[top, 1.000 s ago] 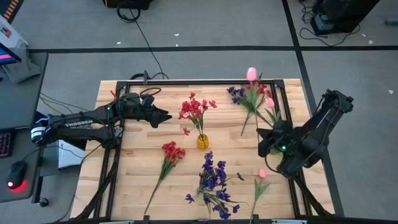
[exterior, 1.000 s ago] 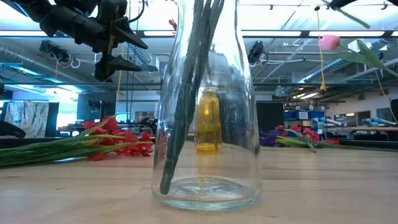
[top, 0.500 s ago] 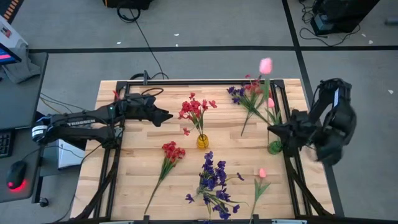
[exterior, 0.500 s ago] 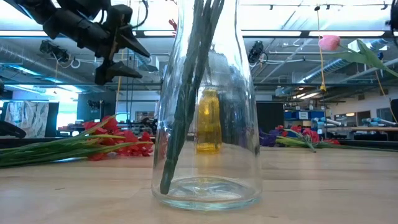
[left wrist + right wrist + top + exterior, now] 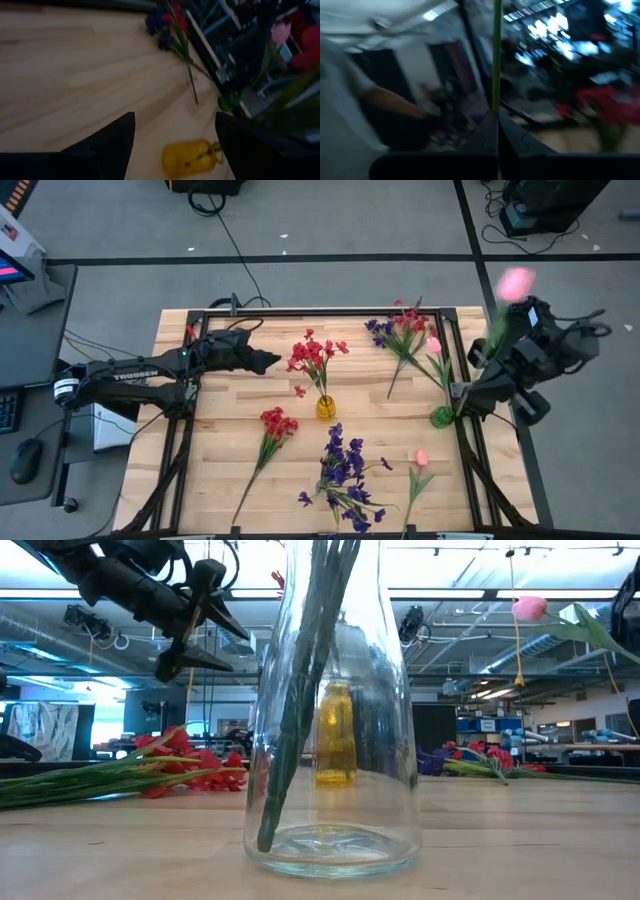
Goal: Sort flowers into vase by color
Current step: Put the bottom left pink tulip into the green vase
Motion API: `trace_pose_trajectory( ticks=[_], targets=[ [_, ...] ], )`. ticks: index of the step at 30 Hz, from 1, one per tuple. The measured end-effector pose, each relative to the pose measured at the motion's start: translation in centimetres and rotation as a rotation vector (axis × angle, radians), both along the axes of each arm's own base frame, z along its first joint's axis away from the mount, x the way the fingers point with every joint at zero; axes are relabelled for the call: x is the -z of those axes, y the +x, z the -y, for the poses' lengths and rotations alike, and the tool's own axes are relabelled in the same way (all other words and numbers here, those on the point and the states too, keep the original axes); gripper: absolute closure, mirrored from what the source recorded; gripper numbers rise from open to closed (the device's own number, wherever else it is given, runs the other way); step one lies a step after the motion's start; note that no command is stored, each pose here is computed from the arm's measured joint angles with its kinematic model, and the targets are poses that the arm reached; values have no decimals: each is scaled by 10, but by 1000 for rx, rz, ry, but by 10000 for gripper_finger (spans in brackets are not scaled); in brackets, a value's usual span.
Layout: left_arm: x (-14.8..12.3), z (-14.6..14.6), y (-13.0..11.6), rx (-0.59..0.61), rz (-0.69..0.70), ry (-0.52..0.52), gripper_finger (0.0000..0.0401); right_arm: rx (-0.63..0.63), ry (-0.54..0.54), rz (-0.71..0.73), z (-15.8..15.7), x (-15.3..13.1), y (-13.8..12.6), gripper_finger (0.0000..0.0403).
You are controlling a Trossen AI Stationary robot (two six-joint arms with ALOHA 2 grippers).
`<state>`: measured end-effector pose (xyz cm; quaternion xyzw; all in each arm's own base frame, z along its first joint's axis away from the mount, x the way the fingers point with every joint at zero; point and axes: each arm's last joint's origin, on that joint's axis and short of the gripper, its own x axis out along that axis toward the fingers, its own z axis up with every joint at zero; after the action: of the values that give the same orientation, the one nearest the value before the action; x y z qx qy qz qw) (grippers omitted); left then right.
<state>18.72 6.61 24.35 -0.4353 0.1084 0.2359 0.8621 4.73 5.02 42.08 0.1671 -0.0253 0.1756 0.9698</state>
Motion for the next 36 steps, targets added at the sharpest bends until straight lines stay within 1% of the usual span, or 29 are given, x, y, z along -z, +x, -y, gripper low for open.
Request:
trace_pose_trajectory(
  ticks=[3,5,9,12,15,19,21,24,28,33,36],
  targets=[
    [0,-1,0,-29,-8,9,122,-55,16,84,3,16,-3,402],
    [0,-1,-1,-39,-10,14,122,-68,28,100,5,30,-5,402],
    [1,-1,-1,-34,-31,54,122,-67,33,94,11,62,-7,402],
    [1,-1,-1,-29,-38,58,122,-69,30,94,16,83,-10,402],
    [2,-1,-1,-12,-53,79,122,-102,26,91,23,101,-14,402],
    [4,-1,-2,10,-93,112,122,-105,-7,17,34,127,-20,402],
    [5,-1,-3,14,-106,114,122,-110,-57,-27,35,128,-20,402],
    [6,0,-3,13,-118,113,122,-148,-72,-62,40,129,-24,402],
    [7,-1,-4,-1,-128,119,122,-196,-122,-121,47,130,-28,402],
    [7,0,-4,-10,-139,118,122,-198,-114,-290,60,135,-35,402],
    [8,2,-4,-18,-147,125,122,-195,-109,-337,64,138,-37,402]
  ],
)
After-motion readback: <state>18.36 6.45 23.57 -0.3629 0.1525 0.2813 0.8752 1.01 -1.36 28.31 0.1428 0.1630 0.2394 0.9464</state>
